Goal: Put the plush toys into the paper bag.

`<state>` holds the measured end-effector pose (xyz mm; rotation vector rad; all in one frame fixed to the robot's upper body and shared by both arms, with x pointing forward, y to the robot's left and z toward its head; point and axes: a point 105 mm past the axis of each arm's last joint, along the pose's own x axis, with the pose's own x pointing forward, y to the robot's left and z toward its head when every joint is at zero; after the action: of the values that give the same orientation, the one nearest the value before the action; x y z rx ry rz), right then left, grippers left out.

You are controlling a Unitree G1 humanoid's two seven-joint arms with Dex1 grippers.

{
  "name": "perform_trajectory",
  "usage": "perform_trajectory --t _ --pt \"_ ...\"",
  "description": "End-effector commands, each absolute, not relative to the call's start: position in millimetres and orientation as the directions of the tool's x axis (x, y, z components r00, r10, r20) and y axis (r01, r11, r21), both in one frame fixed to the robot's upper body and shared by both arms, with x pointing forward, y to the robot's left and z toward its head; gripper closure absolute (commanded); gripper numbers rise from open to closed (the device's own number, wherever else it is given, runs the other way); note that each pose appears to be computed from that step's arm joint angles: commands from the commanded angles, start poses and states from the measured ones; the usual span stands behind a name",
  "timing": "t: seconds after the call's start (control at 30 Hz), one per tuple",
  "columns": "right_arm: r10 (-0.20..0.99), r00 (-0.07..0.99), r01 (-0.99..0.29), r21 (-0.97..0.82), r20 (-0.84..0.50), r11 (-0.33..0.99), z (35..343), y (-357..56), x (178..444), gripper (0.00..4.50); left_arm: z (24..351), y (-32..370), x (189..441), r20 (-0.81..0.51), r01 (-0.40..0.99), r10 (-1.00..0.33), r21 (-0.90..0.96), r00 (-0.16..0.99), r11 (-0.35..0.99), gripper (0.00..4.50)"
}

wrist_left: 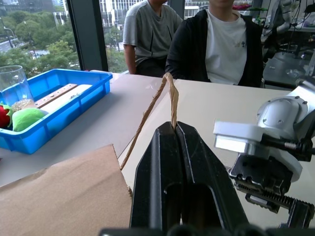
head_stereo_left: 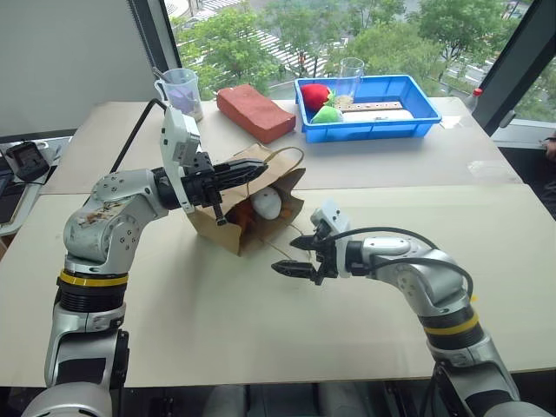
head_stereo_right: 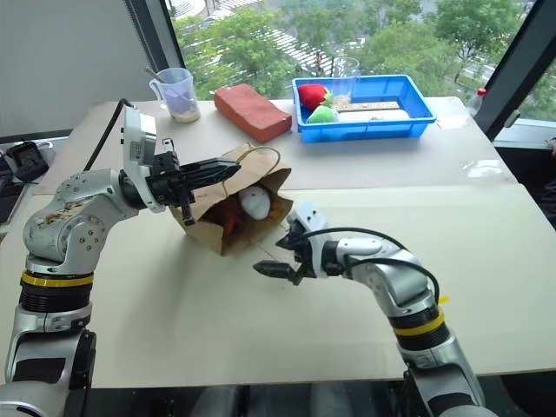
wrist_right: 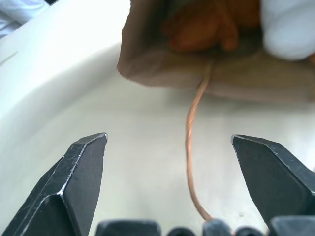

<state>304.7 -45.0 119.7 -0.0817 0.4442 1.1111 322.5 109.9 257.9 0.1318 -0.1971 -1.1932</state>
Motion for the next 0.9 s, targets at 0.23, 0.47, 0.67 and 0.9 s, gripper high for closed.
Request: perform_trajectory --t 0.23,0.47,0.67,0.9 --pt "0.848 0.399 -0.885 0.097 -0.35 0.456 123 -40 313 2.24 271 114 320 0.098 0.892 -0.926 0.248 0.364 0.377 4.5" --pt "0.859 0.422 -0.886 0.069 -0.288 0.458 139 -42 314 4.42 271 116 321 0.1 0.887 -0.922 0.252 0.375 0.388 4.5" --pt "0.861 0.5 -0.865 -0.016 -0.093 0.501 201 -53 307 4.42 283 106 343 0.14 0.86 -0.911 0.302 0.388 0.413 4.5" --pt "0.867 0.498 -0.858 -0.125 0.034 0.498 253 -57 286 4.42 300 84 377 0.185 0.86 -0.921 0.334 0.342 0.387 4.5"
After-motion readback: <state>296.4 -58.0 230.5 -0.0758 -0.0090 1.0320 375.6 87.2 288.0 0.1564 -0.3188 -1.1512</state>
